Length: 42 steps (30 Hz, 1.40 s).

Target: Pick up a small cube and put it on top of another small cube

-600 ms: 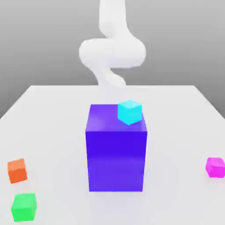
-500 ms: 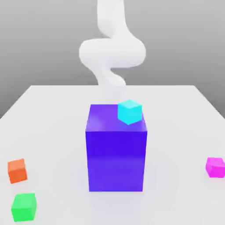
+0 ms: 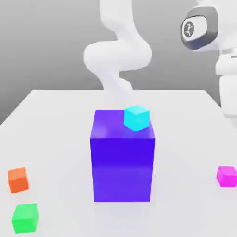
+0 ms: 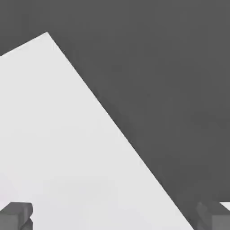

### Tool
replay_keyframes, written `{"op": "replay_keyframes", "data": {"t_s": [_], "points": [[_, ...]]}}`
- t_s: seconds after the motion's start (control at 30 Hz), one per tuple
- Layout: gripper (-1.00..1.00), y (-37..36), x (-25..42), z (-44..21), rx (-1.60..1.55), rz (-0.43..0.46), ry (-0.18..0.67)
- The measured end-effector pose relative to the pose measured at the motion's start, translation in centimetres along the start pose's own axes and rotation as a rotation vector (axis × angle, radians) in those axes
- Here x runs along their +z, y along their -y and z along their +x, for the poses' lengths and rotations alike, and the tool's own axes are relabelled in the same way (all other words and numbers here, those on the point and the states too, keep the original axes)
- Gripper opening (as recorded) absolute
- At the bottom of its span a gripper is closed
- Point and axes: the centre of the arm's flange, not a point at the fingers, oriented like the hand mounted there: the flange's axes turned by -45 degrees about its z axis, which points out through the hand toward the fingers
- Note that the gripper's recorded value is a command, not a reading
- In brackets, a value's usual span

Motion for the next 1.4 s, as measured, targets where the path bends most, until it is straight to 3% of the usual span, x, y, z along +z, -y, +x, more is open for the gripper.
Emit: {"op": "replay_keyframes", "data": {"t_s": [0.23, 0.4, 0.43, 0.67, 0.83, 1.07, 1.4], "points": [[0.00, 11.1, 11.6, -1.1, -0.349, 0.140, 0.131], [0.00, 12.8, 17.7, -2.3, -0.382, 0.155, 0.142], [-1.00, 12.9, 18.3, -2.5, -0.383, 0.155, 0.143], [-1.00, 13.0, 18.3, -2.5, -0.383, 0.155, 0.144], [-1.00, 12.2, 13.2, -1.6, -0.381, 0.155, 0.144], [-1.00, -5.7, 12.2, -8.5, 0.151, 0.110, 0.194], [-1.00, -22.2, 8.9, -27.7, 0.843, 0.048, 0.226]]}}
